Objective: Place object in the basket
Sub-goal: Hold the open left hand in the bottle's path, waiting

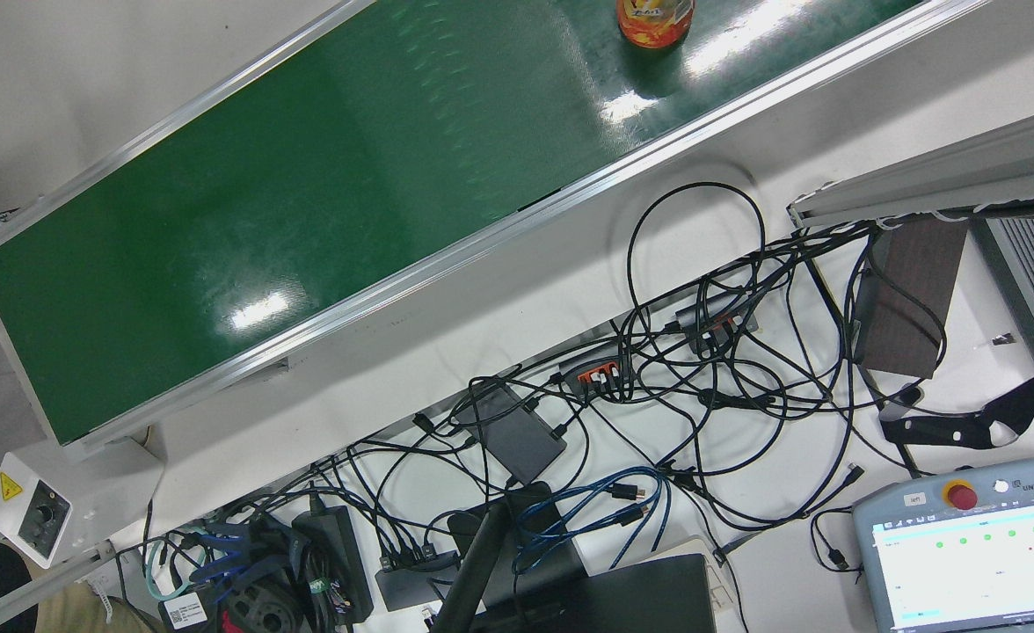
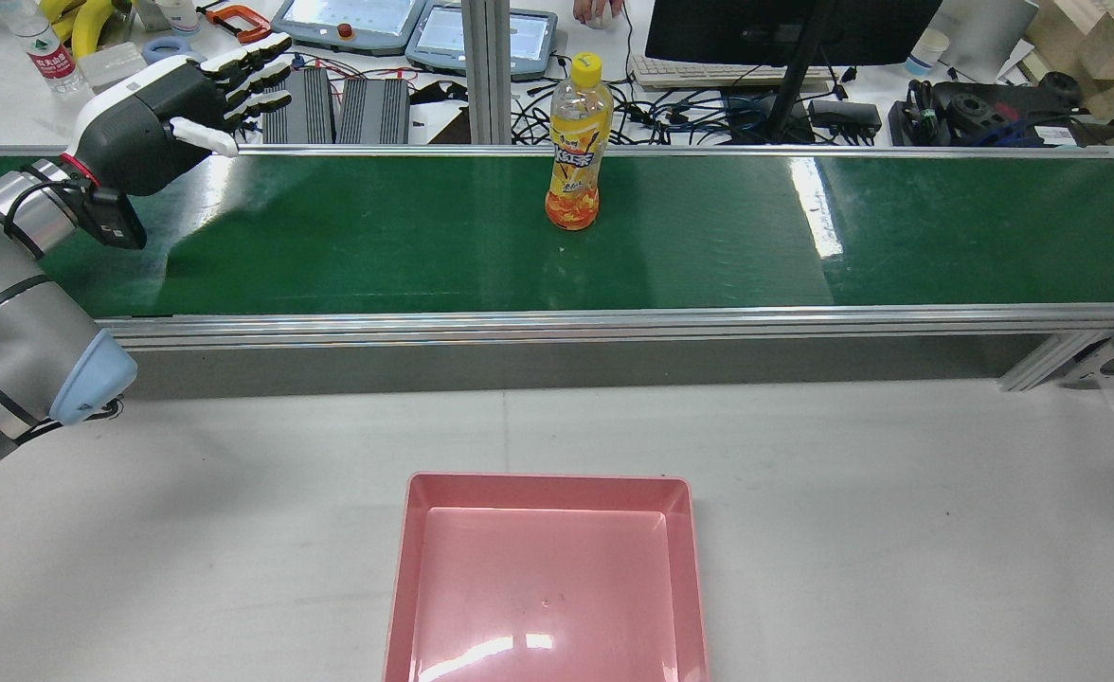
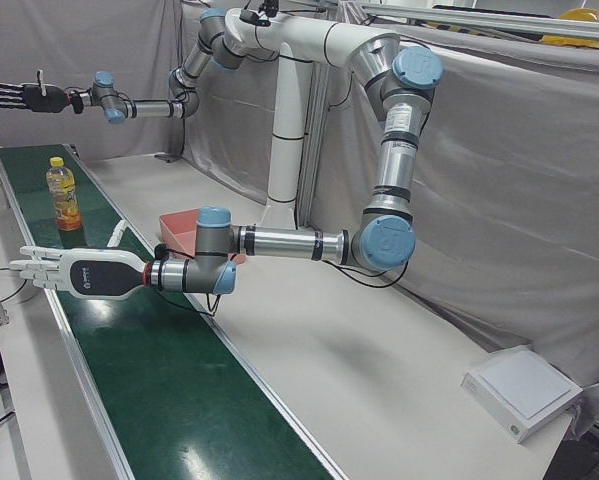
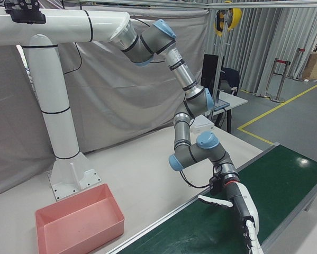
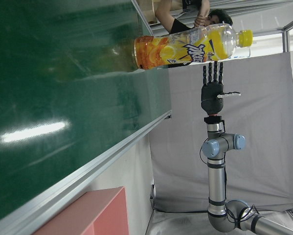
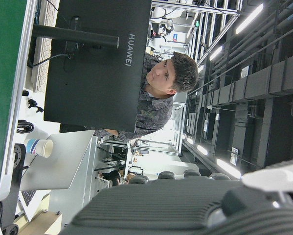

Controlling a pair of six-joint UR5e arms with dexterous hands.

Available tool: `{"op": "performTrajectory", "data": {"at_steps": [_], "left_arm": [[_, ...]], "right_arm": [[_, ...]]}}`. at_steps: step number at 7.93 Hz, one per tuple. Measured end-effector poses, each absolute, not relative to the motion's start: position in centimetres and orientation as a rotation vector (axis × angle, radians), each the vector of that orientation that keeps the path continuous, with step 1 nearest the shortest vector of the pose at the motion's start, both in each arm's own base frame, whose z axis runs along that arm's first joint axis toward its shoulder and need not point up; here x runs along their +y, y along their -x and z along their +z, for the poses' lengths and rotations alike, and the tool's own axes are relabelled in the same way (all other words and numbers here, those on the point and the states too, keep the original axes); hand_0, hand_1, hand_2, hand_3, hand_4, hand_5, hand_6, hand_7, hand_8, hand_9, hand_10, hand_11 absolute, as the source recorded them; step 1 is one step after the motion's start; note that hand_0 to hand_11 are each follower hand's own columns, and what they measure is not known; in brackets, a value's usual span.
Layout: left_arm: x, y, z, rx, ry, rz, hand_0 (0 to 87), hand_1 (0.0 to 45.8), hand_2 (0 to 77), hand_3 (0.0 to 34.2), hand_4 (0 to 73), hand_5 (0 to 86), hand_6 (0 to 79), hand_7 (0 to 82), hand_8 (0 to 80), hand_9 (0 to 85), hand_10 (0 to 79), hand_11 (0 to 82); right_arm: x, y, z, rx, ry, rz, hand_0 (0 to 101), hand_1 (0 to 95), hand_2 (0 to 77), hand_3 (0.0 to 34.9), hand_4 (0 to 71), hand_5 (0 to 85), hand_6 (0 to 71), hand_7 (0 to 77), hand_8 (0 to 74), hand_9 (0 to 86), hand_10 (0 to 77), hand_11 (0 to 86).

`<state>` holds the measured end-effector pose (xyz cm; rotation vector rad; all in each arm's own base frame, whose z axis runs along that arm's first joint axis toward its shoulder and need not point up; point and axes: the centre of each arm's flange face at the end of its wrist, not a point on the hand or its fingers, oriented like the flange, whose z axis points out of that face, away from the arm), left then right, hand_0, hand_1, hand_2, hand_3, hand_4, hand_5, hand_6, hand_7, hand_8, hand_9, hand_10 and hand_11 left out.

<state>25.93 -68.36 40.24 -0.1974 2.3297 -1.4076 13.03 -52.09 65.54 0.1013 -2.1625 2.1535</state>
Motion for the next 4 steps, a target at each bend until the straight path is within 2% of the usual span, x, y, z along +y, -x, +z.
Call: {"op": "performTrajectory", "data": {"at_steps": [2, 3, 4], "left_arm": [[-68.53, -25.46, 40.59, 2.334, 0.192, -1.411, 47.9, 3.3, 0.5, 0.1, 12.0, 4.4, 0.0, 0.5, 3.8, 8.2, 7.6, 12.0], [-68.55, -25.48, 40.55, 2.338, 0.193, -1.408, 47.9, 5.4, 0.0, 0.1, 12.0, 3.3, 0.0, 0.5, 3.8, 6.5, 8.7, 13.6], [-68.55, -25.56, 40.48, 2.342, 0.194, -1.403, 47.9, 5.4, 0.5, 0.0, 10.9, 2.7, 0.0, 0.5, 1.1, 3.8, 8.7, 14.2]], "right_arm": [[-52.1, -13.01, 65.54, -2.162, -0.101, 2.153, 0, 0.0, 0.5, 0.2, 0.0, 0.0, 0.0, 0.5, 0.0, 0.0, 0.0, 0.0], [-52.1, -13.0, 65.54, -2.162, -0.1, 2.153, 0, 0.0, 0.5, 0.2, 0.0, 0.0, 0.0, 0.5, 0.0, 0.0, 0.0, 0.0], [-52.1, -12.99, 65.54, -2.162, -0.1, 2.153, 0, 0.0, 0.5, 0.3, 0.0, 0.0, 0.0, 0.5, 0.0, 0.0, 0.0, 0.0]]}}
